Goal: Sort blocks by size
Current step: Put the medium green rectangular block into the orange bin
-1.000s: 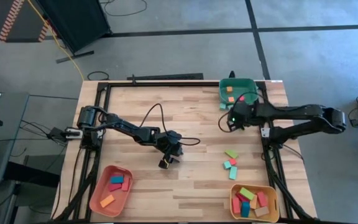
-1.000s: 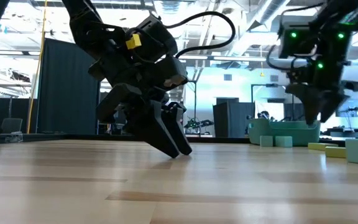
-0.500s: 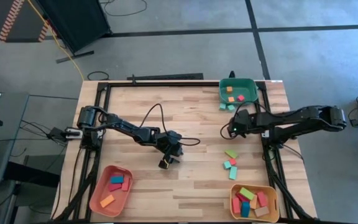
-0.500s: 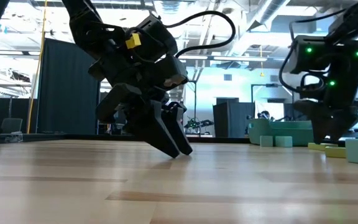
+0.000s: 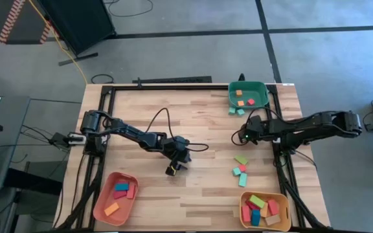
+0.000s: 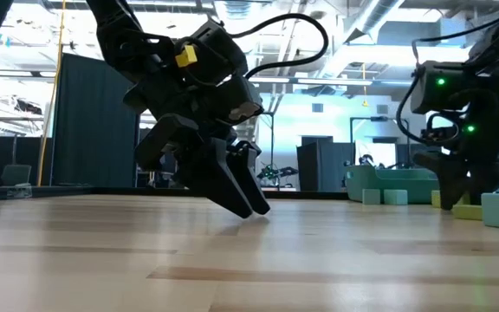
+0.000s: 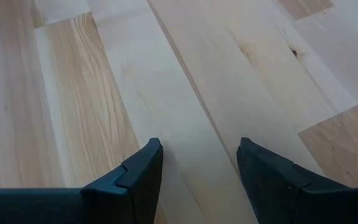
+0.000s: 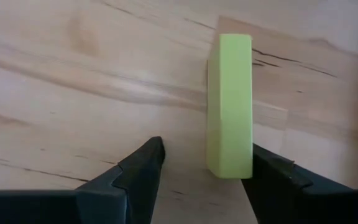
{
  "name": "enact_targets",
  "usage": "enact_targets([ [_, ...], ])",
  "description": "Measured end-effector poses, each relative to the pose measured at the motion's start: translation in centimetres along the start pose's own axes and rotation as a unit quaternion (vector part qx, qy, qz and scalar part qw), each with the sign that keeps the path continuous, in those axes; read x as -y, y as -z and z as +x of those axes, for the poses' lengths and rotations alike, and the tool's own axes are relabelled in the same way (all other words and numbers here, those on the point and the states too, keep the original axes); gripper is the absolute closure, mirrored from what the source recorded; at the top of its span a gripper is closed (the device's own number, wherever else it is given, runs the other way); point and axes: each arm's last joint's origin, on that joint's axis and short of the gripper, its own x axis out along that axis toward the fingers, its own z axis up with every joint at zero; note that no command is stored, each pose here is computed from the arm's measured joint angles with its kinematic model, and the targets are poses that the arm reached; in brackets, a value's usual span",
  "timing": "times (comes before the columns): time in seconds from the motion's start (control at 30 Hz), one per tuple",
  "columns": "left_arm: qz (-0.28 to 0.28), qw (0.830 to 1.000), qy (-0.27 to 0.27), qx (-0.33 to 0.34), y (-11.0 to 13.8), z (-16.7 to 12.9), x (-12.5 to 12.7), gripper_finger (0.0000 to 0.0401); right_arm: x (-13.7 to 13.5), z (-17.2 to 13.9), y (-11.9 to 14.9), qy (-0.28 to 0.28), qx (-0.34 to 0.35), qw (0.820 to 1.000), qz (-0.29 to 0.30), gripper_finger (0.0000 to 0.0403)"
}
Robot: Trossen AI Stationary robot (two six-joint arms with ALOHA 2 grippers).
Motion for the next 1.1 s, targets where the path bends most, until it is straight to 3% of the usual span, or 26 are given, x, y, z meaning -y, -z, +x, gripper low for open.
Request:
enact_targets([
  [0.33,-0.001,1.0,0.0,0.001,-0.03,0.0,-0.01,0.0204,0.04,0.1,-0.16,0.005,0.011,1.0,-0.009,0.0188],
  [0.8,-0.009,1.0,0.001,-0.004,0.05,0.0,0.01,0.0204,0.37,0.29,-0.51,0.024,0.025,0.999,-0.024,0.0315],
  [1.1,0.003,1.0,-0.001,0.0,-0.03,0.0,-0.01,0.0204,-0.3,-0.03,0.14,0.0,0.035,0.998,-0.056,0.0314],
])
